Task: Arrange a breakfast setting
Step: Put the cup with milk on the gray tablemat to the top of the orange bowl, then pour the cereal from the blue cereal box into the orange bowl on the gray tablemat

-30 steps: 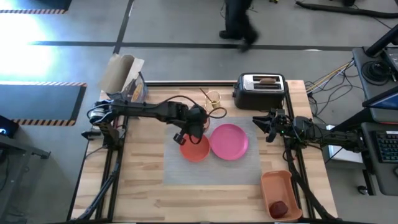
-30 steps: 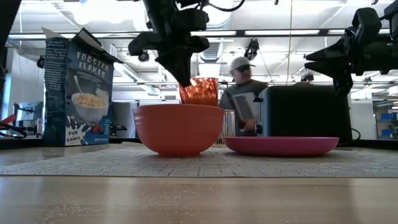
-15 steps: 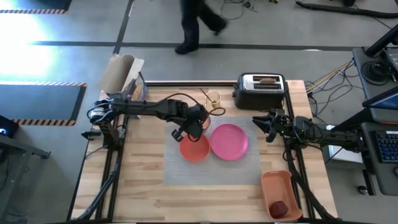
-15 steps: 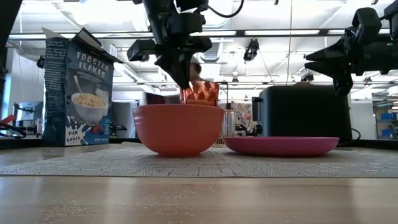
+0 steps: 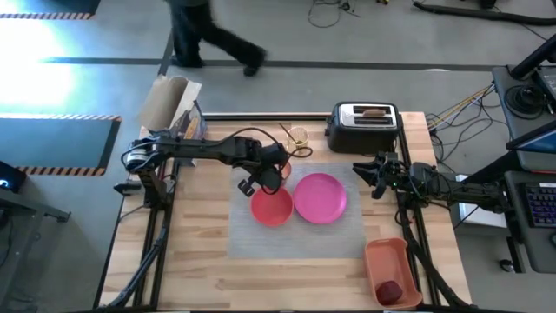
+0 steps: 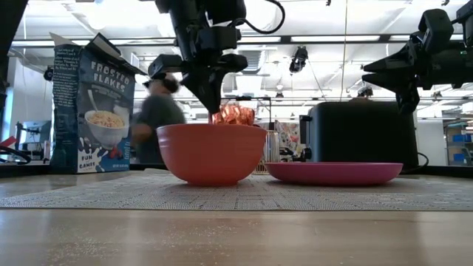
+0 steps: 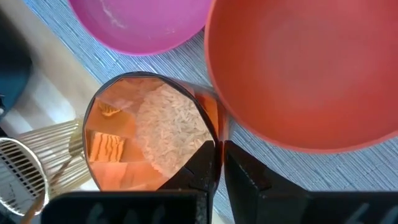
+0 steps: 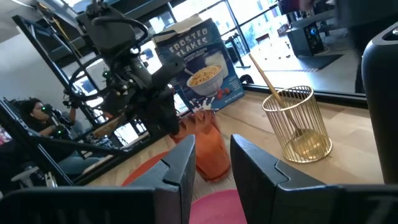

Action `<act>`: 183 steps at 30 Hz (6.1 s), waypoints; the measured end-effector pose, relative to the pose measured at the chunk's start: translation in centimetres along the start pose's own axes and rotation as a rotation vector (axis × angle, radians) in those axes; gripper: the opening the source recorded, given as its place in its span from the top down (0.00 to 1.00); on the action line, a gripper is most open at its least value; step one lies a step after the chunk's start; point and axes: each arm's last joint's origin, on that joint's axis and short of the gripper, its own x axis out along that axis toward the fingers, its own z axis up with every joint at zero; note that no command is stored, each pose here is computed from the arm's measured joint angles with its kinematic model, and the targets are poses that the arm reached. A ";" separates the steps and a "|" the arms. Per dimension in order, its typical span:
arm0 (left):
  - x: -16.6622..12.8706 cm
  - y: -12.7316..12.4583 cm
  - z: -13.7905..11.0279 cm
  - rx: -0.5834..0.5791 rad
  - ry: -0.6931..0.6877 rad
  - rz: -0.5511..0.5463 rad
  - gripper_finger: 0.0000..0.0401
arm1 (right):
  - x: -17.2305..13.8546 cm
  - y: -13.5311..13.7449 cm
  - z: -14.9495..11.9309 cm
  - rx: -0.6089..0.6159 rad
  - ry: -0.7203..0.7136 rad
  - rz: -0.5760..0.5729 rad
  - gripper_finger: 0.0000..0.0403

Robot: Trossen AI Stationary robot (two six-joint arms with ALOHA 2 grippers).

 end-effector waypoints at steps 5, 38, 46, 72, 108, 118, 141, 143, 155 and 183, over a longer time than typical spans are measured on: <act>0.5 -0.1 -0.2 -0.037 -0.004 0.009 0.97 | 0.0 0.0 0.0 0.000 0.000 0.000 0.77; 0.7 0.3 -0.3 -0.365 0.007 0.056 0.82 | 0.0 0.0 0.0 0.000 0.000 0.000 0.77; 0.6 0.1 -0.2 -0.534 0.008 0.050 0.74 | 0.0 0.0 0.0 0.000 0.000 0.000 0.77; -4.2 -8.7 -0.5 -1.111 0.081 0.270 0.49 | 0.0 0.0 0.0 0.000 0.000 0.000 0.77; -5.4 -17.4 -8.7 -2.072 0.212 0.796 0.35 | 0.0 0.0 0.0 0.000 0.000 0.000 0.77; -6.7 -18.5 -10.0 -2.163 0.383 0.818 0.35 | 0.0 0.0 0.0 0.000 0.000 0.000 0.77; -8.3 -18.9 -12.2 -2.319 0.147 0.919 0.35 | 0.0 0.0 0.0 0.000 0.000 0.000 0.77; -8.3 -18.7 -12.3 -2.322 0.136 0.939 0.35 | 0.0 0.0 0.0 0.000 0.000 0.000 0.77; -8.1 -16.8 -14.7 -2.304 0.280 1.050 0.35 | 0.0 0.0 0.0 0.000 0.000 0.000 0.77; -5.7 -13.3 -14.5 -2.141 0.196 1.039 0.35 | 0.0 0.0 0.0 0.000 0.000 0.000 0.77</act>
